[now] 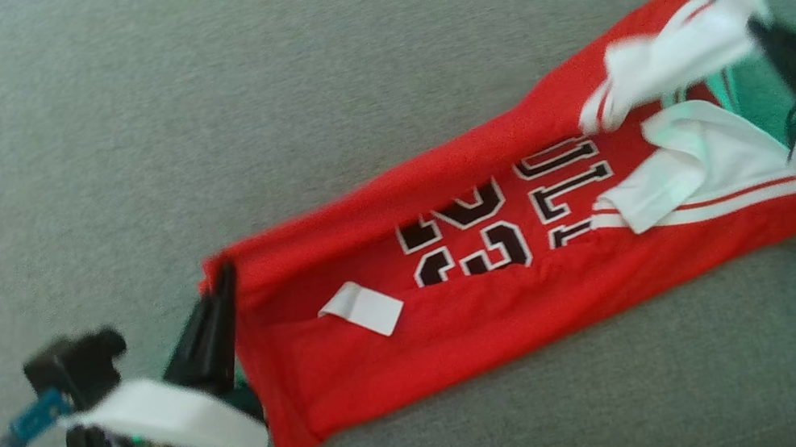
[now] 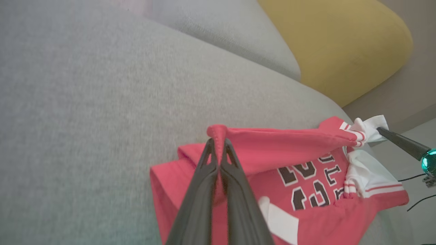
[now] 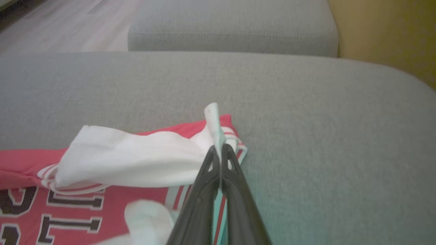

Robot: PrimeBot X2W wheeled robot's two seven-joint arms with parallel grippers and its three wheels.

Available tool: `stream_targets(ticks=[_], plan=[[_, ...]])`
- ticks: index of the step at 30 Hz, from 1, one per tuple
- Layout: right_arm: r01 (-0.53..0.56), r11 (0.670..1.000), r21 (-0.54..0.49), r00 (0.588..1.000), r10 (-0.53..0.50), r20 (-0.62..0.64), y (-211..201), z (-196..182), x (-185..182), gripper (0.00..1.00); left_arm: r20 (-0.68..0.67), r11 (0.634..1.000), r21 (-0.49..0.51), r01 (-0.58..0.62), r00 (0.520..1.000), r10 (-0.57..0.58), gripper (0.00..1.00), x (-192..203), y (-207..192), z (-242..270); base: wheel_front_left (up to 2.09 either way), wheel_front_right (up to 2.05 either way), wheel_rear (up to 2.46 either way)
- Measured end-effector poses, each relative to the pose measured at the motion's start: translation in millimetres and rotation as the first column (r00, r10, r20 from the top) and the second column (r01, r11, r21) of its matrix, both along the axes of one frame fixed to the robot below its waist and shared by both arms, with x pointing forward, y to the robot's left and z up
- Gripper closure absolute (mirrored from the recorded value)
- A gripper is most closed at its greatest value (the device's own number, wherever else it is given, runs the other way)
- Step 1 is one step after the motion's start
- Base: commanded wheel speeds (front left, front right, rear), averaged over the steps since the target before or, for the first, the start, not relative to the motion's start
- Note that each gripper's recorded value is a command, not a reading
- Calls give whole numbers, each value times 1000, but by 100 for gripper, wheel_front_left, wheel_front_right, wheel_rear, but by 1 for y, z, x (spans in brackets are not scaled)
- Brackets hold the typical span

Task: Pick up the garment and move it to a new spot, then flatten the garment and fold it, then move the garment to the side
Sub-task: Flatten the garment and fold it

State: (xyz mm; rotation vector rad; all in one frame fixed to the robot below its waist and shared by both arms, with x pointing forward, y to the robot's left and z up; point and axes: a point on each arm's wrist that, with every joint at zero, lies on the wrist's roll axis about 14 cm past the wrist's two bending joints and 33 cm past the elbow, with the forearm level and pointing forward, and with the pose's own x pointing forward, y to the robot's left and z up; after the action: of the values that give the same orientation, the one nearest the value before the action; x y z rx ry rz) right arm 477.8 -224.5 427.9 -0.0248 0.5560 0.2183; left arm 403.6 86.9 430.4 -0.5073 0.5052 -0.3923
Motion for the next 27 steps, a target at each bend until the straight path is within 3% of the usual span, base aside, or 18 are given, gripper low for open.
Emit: stream_targets(ticks=[6, 7, 8, 9, 10, 11, 12, 13, 14, 18, 22, 27], plan=[[29, 999, 33, 998, -27, -57, 2, -17, -27, 100, -51, 1000, 0, -7, 999, 7, 100, -16, -2, -14, 0, 0, 0], [30, 999, 34, 998, -28, -62, 3, -18, -28, 59, -54, 1000, 5, -13, 998, 13, 98, -16, -1, -16, 0, 0, 0], [29, 999, 32, 997, -27, -71, 4, -19, -29, 20, -55, 1000, 18, -14, 998, 15, 84, -16, 0, -18, 0, 0, 0], [26, 999, 30, 996, -23, -84, 5, -20, -31, 5, -54, 999, 35, -5, 999, 7, 85, -18, -1, -20, 0, 0, 0], [23, 999, 27, 995, -21, -102, 6, -22, -34, 12, -60, 999, 43, 3, 998, -1, 85, -21, -2, -23, 0, 0, 0], [22, 999, 25, 993, -19, -115, 6, -24, -37, 9, -67, 999, 45, 7, 998, -4, 84, -23, -3, -25, 0, 0, 0], [22, 999, 23, 991, -18, -132, 6, -27, -41, 0, -67, 999, 48, 8, 998, -5, 66, -25, -3, -26, 0, 0, 0], [19, 1000, 18, 988, -16, -153, 6, -30, -46, 0, -63, 998, 58, 11, 998, -7, 38, -26, -3, -27, 0, 0, 0], [17, 1000, 15, 985, -14, -172, 6, -32, -50, 0, -53, 997, 77, 14, 999, -10, 0, -26, -1, -27, 0, 0, 0], [16, 999, 28, 974, -9, -227, 6, -32, -66, 0, -37, 991, 131, 4, 999, 1, 0, -41, 3, -32, 0, 0, 0], [88, 996, 31, 985, -82, -155, -14, -11, -53, 0, 82, 975, 161, -154, 986, 143, 0, -40, 25, -23, 0, 0, 0], [142, 988, 64, 977, -130, -168, -6, -20, -44, 0, 197, 958, 197, -210, 965, 171, 0, -35, 20, -14, 0, 0, 0]])
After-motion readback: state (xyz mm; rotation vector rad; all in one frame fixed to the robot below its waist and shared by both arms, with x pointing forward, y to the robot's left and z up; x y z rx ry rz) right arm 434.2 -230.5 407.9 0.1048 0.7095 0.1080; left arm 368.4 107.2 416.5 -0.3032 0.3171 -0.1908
